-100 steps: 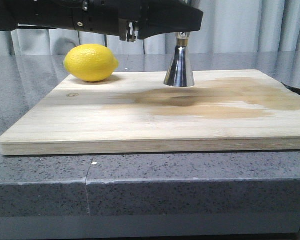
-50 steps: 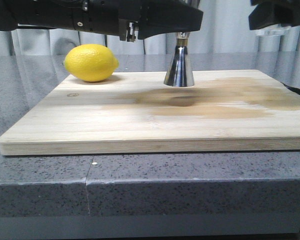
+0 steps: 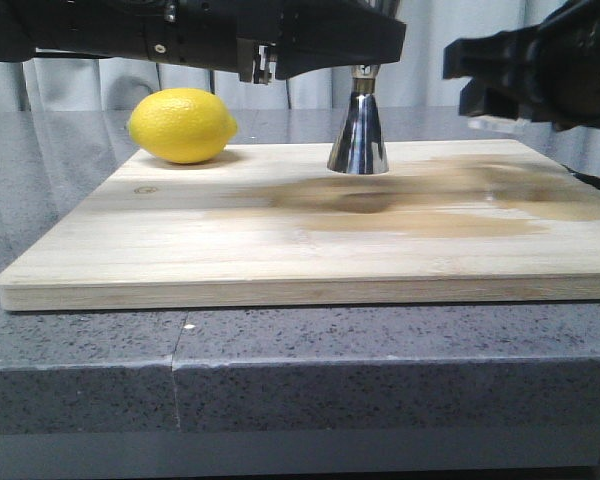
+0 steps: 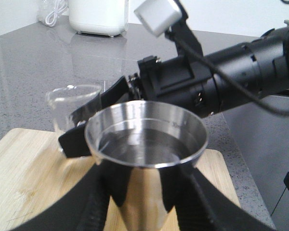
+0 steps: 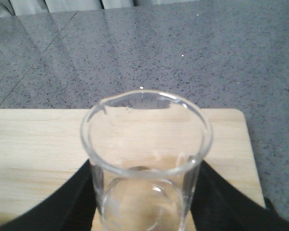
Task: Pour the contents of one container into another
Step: 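Tilt the beaker upright and carry it back toward its spot, then lower the beaker onto the board and open the right gripper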
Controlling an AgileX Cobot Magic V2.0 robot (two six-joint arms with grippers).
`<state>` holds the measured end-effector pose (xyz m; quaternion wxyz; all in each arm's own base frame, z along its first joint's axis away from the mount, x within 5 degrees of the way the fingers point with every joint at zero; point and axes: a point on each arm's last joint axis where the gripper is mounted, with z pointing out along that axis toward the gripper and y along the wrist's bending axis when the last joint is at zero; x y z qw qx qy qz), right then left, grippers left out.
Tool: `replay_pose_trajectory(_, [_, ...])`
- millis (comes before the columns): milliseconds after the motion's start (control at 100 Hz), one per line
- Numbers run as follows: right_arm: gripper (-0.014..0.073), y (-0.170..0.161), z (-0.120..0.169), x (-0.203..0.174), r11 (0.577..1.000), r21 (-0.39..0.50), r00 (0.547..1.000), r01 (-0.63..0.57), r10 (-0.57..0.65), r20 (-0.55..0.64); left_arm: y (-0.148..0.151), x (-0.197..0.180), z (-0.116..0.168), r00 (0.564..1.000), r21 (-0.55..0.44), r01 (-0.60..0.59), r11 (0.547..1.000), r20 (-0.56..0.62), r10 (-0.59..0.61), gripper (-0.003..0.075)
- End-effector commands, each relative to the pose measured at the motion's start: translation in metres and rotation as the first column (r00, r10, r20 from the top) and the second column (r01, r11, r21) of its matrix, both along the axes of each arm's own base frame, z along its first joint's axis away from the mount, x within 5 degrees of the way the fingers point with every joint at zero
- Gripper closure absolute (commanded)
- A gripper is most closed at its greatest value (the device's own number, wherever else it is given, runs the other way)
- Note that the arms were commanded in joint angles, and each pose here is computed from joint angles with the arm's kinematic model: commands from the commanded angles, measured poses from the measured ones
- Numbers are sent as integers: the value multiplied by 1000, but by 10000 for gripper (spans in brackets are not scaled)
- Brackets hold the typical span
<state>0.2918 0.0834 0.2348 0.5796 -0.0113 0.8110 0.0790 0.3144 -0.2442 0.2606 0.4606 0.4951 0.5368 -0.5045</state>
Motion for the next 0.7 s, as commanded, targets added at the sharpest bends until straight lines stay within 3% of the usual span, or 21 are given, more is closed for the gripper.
replay_pose_trajectory(0, [309,1,18,7,1000,6,988,5,-5,155,1,-6,38,999,-133,17,991,40,-12,512])
replay_pose_trajectory(280, [309,8,2,17,994,-95,980,-50,67,189,1,-6,38,999,-133,17,991,40,-12,512])
replay_pose_trajectory(690, [301,10,-14,22,992,-109,987,-58,73,143,1,-6,38,999,-133,17,991,40,-12,512])
